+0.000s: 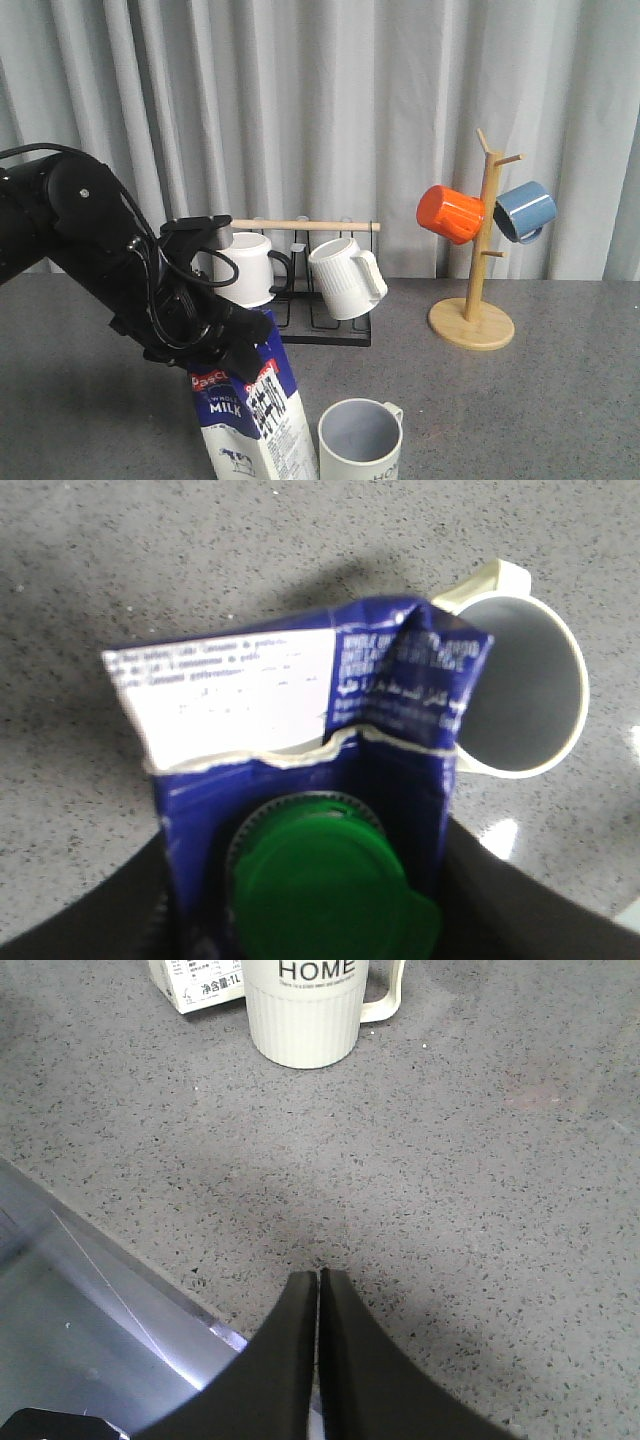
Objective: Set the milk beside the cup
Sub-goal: 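Carry the milk carton with the left gripper toward the HOME mug, then lower the carton beside the mug and open the left gripper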
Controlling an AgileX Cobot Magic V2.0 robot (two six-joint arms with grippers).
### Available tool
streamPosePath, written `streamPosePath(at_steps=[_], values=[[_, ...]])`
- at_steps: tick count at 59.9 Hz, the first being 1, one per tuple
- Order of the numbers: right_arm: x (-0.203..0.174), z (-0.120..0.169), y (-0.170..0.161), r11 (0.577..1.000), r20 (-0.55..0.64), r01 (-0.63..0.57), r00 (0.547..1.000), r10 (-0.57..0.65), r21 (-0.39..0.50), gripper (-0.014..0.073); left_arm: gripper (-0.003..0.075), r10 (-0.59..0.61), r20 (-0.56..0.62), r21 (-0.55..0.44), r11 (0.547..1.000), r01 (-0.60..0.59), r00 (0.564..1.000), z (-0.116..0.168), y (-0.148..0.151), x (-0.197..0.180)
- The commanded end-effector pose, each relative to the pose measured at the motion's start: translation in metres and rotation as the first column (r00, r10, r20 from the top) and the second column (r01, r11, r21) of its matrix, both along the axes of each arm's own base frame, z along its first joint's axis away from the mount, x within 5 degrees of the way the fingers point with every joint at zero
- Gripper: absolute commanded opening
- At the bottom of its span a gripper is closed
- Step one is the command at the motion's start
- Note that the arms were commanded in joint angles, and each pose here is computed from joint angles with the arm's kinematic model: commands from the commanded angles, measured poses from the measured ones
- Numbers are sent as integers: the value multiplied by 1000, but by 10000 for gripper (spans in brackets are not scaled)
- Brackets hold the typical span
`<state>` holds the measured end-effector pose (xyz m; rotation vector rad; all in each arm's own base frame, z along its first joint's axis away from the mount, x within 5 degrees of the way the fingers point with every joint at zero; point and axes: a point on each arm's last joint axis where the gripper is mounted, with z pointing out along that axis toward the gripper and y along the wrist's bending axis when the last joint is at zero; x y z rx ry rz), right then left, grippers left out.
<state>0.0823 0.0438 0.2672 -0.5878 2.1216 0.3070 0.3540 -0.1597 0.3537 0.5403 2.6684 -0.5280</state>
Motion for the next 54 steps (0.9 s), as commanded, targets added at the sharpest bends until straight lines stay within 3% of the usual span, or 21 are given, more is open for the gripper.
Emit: streamPosePath(at_steps=[1, 9, 18, 38, 54], values=[[4, 13, 0, 999, 72, 17, 997, -19, 31, -5, 335, -12, 31, -83, 996, 15, 999, 26, -4, -13], [4, 13, 0, 999, 72, 17, 997, -19, 31, -5, 459, -11, 29, -86, 996, 14, 1000, 26, -4, -13], [4, 13, 0, 999, 72, 17, 997, -19, 31, -5, 533, -11, 39, -86, 996, 14, 999, 30, -3, -16], [4, 13, 0, 999, 72, 17, 997, -19, 31, -5, 542, -9, 84, -104, 994, 18, 996, 48, 2, -28], [5, 14, 0, 999, 88, 24, 996, -27, 38, -5, 533, -2, 207, -147, 989, 33, 978, 93, 16, -65]])
